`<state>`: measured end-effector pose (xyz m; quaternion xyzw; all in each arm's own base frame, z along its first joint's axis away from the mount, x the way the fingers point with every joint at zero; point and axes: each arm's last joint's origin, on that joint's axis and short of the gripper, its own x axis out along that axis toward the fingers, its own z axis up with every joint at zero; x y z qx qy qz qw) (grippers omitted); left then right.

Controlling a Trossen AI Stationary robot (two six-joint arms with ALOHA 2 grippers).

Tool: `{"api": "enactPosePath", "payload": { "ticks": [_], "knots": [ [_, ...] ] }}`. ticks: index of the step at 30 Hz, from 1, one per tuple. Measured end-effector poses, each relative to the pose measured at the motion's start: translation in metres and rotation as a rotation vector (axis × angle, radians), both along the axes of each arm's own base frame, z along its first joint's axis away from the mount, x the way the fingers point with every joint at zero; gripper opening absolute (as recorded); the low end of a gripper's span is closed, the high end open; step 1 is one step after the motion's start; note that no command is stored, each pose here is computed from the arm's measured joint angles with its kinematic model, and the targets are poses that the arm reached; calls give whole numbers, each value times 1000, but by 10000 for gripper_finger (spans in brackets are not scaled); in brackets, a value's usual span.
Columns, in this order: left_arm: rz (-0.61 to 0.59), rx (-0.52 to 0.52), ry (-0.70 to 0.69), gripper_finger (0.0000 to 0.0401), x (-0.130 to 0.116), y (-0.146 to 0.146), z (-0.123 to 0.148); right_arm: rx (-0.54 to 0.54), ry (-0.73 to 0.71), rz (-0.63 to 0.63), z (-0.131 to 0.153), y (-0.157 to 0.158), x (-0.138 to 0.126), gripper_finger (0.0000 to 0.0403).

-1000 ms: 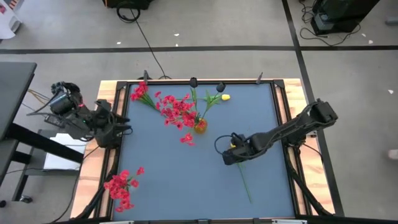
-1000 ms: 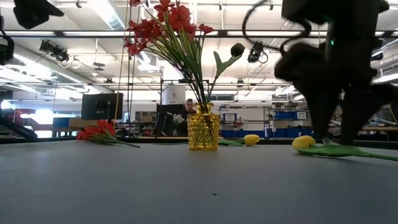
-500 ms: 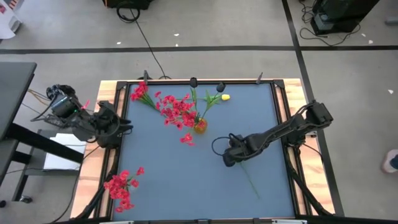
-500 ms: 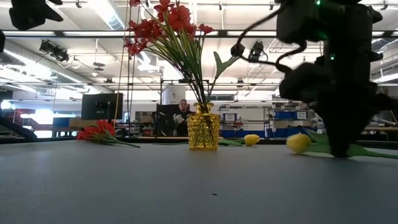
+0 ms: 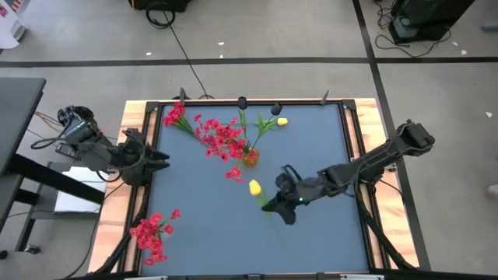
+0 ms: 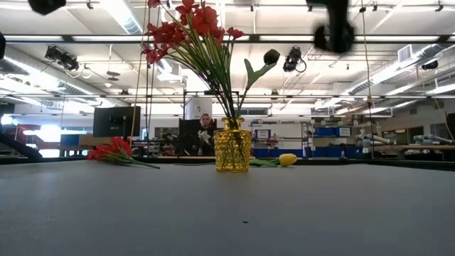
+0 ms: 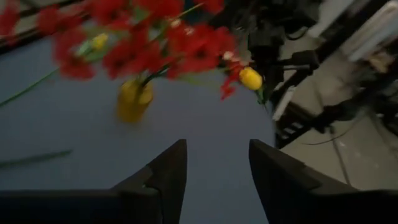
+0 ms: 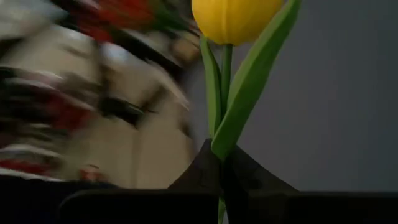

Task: Sort flowers into vase by color
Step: Put the bottom yellow tulip into the transparent vase

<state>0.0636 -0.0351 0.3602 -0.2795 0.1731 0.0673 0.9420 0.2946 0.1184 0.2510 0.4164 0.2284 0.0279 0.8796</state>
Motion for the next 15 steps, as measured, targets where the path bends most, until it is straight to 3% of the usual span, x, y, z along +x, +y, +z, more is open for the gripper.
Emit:
{"api": "enactPosePath", "payload": {
  "ticks": [3, 6, 10, 15],
  "knots": [
    [-37, 32, -77, 192, 7, -7, 9, -61, -252, -22, 21, 2, 6, 8],
    [-65, 77, -135, 205, 15, -15, 17, -121, -407, -95, 36, -5, 10, 8],
    [-54, 126, -169, 221, 29, -24, 21, -226, -481, -105, 63, -12, 26, 8],
    [-26, 161, -177, 238, 51, -32, 22, -351, -487, -48, 91, -20, 64, 8]
  ]
}}
